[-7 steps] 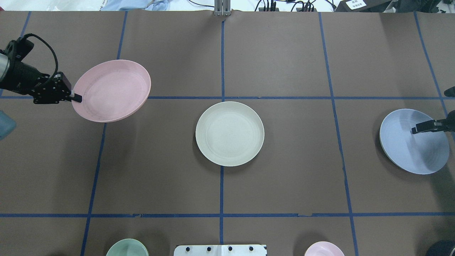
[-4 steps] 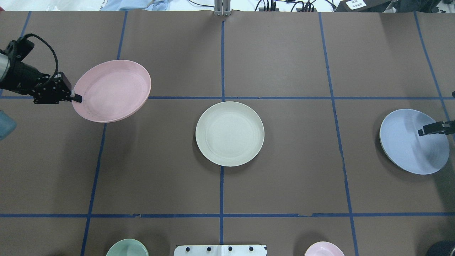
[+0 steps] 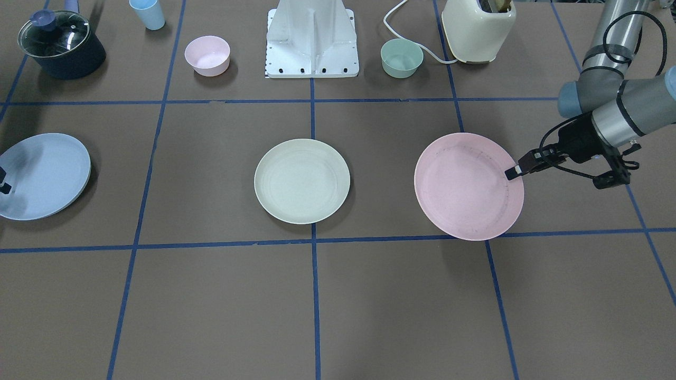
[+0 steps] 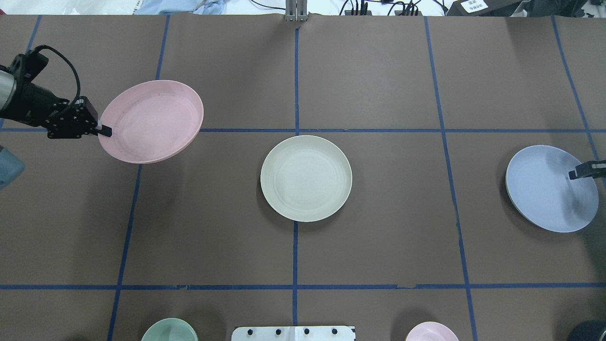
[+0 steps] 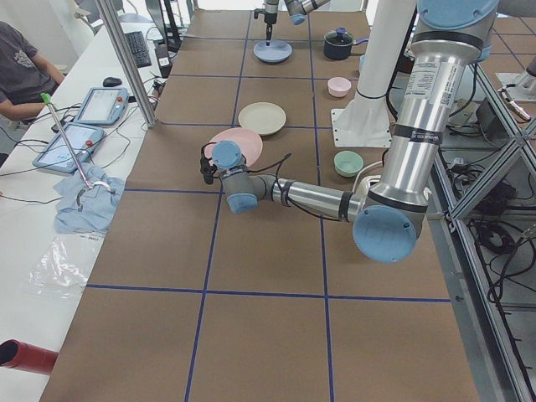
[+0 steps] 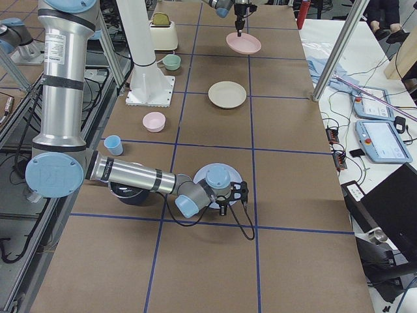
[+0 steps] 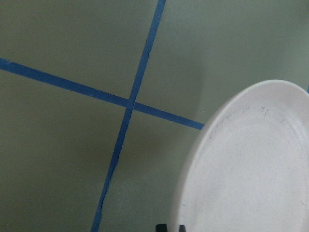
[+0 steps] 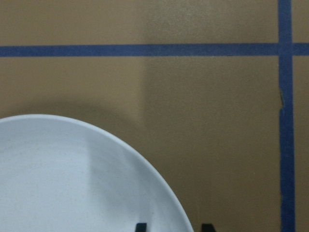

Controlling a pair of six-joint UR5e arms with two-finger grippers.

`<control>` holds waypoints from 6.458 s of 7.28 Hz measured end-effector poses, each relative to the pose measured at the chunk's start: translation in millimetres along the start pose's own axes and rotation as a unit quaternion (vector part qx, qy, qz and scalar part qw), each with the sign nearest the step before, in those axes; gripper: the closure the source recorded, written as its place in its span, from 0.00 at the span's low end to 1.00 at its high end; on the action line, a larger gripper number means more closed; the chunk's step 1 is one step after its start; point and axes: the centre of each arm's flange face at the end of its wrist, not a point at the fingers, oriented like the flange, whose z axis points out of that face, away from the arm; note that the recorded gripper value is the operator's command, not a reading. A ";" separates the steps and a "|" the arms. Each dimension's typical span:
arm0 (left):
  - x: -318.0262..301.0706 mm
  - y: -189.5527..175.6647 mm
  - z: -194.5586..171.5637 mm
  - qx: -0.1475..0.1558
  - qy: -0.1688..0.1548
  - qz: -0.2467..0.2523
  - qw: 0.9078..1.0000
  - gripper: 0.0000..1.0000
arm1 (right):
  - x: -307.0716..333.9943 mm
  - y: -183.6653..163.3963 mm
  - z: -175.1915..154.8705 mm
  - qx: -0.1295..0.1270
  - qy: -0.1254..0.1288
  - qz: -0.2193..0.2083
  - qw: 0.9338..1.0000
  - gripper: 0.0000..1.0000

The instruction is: Stack three plates with pink and blue

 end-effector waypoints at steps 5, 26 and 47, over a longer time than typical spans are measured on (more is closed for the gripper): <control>91.0 43.8 88.7 0.005 0.021 -0.039 0.999 1.00 | 8.6 -7.4 -25.8 0.004 -0.036 0.025 0.999 1.00; 78.8 65.8 9.3 0.103 -0.118 0.193 0.969 0.00 | -437.3 -61.9 -75.5 -0.018 -0.107 0.098 0.989 1.00; -136.2 -66.3 -235.8 0.080 -0.348 0.359 0.862 0.00 | -120.7 -95.7 -183.2 -0.077 0.114 -0.206 0.969 0.00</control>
